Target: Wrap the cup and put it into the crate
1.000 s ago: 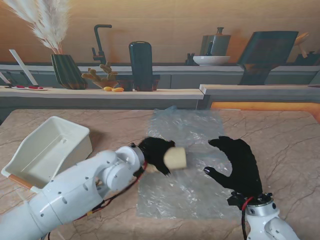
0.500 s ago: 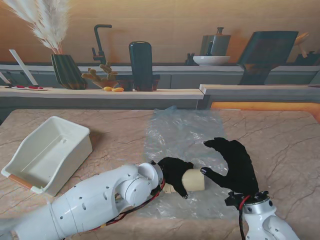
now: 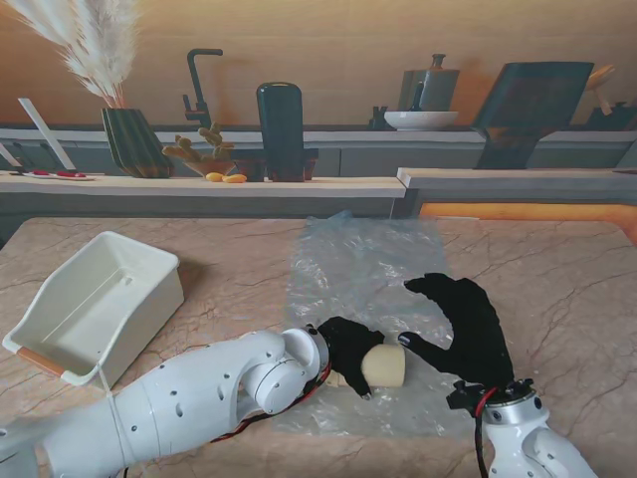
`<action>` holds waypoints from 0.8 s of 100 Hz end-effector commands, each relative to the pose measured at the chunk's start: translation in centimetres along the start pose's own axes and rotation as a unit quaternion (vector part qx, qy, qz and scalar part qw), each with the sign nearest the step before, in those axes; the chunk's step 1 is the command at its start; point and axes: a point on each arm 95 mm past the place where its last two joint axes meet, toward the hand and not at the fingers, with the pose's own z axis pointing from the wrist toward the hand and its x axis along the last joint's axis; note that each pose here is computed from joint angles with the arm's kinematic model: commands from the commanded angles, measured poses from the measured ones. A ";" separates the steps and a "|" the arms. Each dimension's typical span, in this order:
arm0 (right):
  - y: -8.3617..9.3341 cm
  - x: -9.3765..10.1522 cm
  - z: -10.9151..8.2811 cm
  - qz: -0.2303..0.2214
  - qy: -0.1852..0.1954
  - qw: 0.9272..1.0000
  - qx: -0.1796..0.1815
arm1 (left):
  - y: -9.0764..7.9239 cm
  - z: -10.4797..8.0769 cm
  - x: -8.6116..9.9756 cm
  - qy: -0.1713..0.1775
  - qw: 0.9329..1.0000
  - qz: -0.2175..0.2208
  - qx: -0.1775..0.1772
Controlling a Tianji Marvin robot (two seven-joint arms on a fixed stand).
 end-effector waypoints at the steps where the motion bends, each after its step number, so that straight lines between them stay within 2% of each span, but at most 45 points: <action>1: -0.1 0.2 0.0 0.003 0.001 1.000 -0.001 | -0.5 0.0 0.8 0.012 1.000 -0.003 -0.017; 15: -0.1 0.2 0.0 0.002 0.001 1.000 -0.002 | -0.3 0.0 1.0 0.020 0.999 0.004 -0.035; 30: 0.0 0.2 0.0 0.001 -0.001 1.000 -0.003 | -0.2 -0.2 1.1 0.015 0.999 -0.002 -0.036; 80: -0.2 0.1 0.2 0.004 -0.002 1.000 0.006 | -0.6 -1.4 1.4 0.019 1.000 -0.001 0.006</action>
